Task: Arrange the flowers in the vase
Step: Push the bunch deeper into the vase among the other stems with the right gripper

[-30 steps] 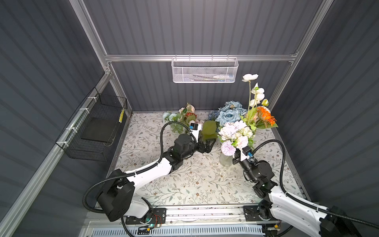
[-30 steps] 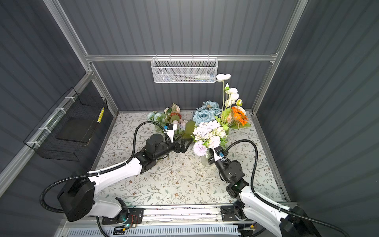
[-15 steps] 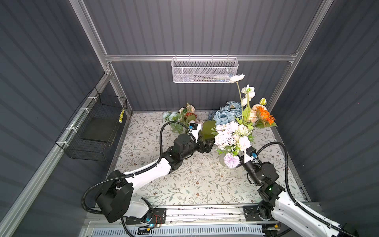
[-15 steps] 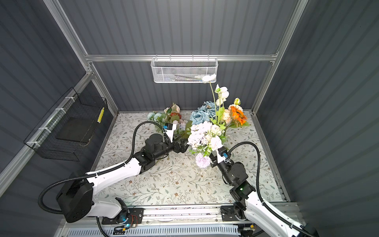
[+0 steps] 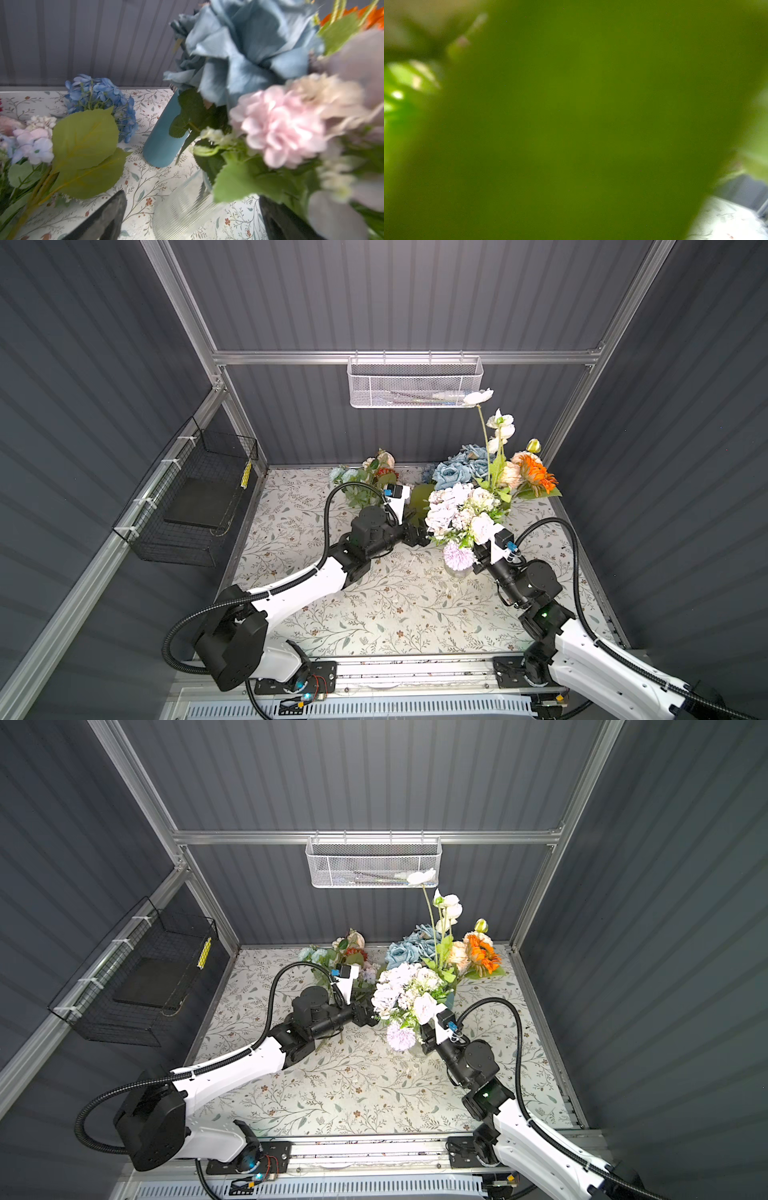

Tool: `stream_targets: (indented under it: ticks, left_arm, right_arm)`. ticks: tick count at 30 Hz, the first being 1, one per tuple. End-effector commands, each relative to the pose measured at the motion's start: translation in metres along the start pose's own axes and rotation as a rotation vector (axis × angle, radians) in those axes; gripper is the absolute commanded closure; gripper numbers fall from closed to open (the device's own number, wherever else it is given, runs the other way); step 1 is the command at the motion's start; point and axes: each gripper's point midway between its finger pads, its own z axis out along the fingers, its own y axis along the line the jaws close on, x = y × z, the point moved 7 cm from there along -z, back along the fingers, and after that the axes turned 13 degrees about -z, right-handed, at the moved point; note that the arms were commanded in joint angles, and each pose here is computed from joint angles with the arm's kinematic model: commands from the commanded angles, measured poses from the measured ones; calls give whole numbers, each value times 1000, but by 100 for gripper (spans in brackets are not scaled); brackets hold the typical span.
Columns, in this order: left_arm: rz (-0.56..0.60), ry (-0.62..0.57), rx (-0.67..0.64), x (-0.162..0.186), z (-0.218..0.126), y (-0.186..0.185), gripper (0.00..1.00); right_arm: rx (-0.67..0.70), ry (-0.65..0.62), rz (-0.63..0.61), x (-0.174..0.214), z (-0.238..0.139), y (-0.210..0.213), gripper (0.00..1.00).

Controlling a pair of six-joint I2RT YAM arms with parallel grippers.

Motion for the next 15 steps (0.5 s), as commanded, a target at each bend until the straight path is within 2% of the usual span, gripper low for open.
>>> stream_targets:
  ticks: [1,6,10,15]
  left_arm:
    - [7,-39,77,-20,-2,-19,1]
    - [10,-41,63,-20,-5,-18,1]
    - [11,-44,37,-18,-6,-14,1]
    - [5,-31,19,-13,-5,-8,1]
  right_arm:
    - [36,-86,37,-18,-1,-7,84]
    - [38,-99,90,-14,-7,-6,100]
    - [51,-88,127,-6,-10,-5,100]
    - [64,-25,115,13,-9,-2,100]
